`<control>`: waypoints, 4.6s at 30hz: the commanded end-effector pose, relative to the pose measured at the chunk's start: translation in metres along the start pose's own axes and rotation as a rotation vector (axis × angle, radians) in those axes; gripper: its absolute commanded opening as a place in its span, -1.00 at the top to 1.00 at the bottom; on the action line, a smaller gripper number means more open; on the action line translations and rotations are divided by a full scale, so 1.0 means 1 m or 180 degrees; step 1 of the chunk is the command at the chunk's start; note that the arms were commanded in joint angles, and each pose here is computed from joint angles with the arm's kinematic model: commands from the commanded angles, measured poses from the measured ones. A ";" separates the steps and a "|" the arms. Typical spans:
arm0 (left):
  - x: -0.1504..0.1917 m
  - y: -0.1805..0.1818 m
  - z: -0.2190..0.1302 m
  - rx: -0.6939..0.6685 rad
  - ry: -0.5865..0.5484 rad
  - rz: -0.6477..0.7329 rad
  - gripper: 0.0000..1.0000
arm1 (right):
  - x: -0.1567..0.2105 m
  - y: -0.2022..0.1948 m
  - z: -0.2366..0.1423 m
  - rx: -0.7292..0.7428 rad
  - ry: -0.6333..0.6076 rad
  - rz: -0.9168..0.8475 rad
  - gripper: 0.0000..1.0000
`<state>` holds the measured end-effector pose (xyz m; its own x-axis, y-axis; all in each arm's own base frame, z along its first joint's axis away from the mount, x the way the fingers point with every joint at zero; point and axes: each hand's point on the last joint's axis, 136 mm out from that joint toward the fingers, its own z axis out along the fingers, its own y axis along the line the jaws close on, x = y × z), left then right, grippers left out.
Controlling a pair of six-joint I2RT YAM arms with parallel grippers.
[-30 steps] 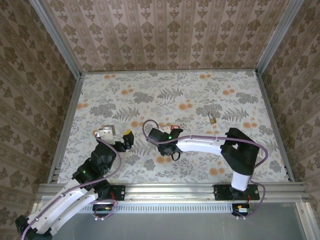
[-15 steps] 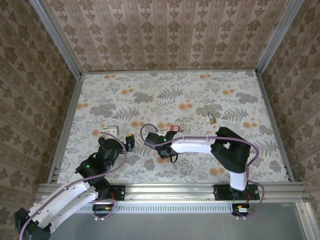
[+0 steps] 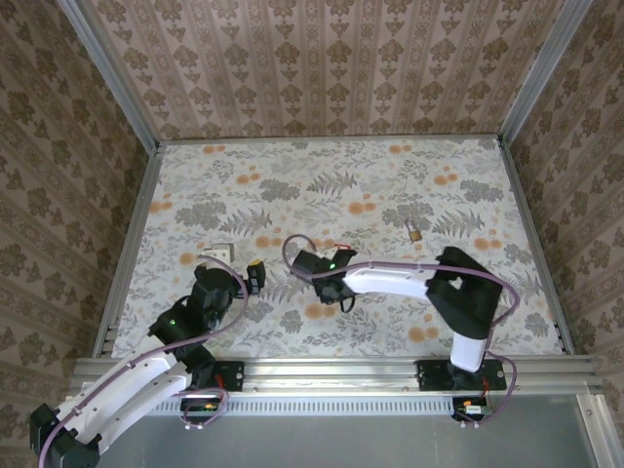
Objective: Unlock with the key
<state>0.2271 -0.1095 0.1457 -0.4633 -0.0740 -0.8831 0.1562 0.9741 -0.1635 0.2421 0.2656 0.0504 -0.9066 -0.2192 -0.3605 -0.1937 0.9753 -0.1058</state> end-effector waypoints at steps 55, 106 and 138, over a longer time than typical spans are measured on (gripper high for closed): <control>-0.032 -0.025 -0.001 0.0315 -0.0080 0.0007 -1.00 | -0.061 -0.227 0.082 0.0105 0.0757 0.0832 0.27; -0.029 -0.031 -0.005 0.0452 -0.0050 -0.0068 -1.00 | -0.010 0.010 -0.006 -0.0180 0.0166 -0.0231 0.11; -0.026 -0.029 -0.004 0.0439 -0.0065 -0.0080 -1.00 | 0.024 0.015 0.015 0.0068 0.0391 -0.0500 0.33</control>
<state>0.2287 -0.1362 0.1694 -0.4627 -0.0882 -0.8821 0.2728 0.9326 -0.2363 0.2284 0.2857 0.0274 -0.9069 -0.3445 -0.2428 -0.3212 0.9379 -0.1310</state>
